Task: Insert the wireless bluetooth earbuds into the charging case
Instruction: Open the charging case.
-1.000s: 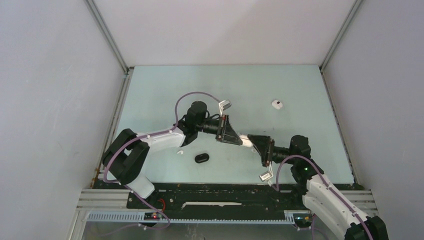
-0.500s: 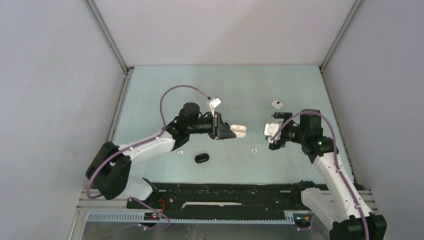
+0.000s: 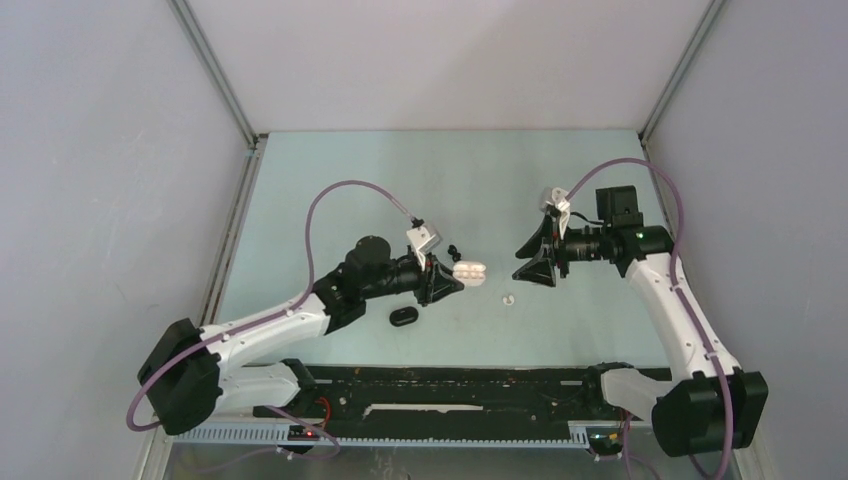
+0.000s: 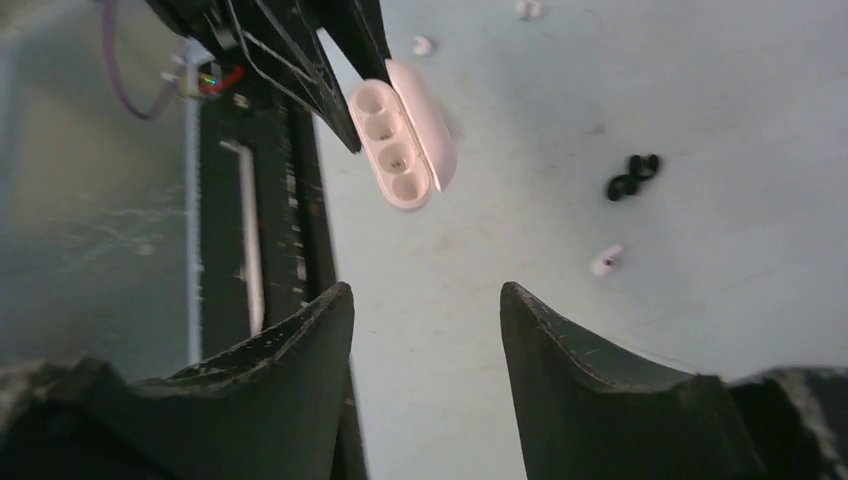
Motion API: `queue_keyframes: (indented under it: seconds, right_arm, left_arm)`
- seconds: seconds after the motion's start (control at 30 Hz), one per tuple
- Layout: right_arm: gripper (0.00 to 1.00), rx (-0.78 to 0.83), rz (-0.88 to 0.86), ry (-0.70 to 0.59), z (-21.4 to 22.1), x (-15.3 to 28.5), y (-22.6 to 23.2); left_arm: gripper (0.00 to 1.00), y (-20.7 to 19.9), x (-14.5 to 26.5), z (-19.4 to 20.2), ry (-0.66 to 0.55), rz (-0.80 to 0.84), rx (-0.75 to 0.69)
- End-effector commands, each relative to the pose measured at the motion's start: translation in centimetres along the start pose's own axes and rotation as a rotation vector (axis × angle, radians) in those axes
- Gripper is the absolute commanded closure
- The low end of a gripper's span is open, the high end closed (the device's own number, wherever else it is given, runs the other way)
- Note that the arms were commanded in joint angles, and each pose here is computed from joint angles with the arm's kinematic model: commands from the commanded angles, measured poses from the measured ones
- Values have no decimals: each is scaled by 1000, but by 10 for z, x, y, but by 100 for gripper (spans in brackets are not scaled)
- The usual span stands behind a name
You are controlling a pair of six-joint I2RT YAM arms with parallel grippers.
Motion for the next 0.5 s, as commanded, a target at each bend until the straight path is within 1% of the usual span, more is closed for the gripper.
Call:
queue_keyframes:
  seconds: [0.0,0.1,0.2,0.37,0.47]
  right_arm:
    - [43,-143,-202,-94,-15,-4,26]
    - [41,-141,-253,-125,-17,-5,29]
    - [40,-125,-262,-138,-25,-7,29]
    - [43,-44,-240,-87,-29,-20,35]
    - [44,-26,-221,-47,-26,-30,32]
  left_arm:
    - [100,-17,9,-32,-178,56,-181]
    - [100,-30,10,-33,-181,133,-196]
    - [100,-41,10,-32,-174,182,-208]
    - [100,-52,7,-28,-155,232,-203]
    - [100,-58,4,-26,-144,258,-205]
Point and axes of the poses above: each gripper's point midway between its finger pads, its own x axis back along the fingers, its own y axis along the line the jaws close on, z = x × y, the point moved 2 cm from there along x, back along the fingers, and after that the axes turned 1 degree about -x, right-handed, at the moved point
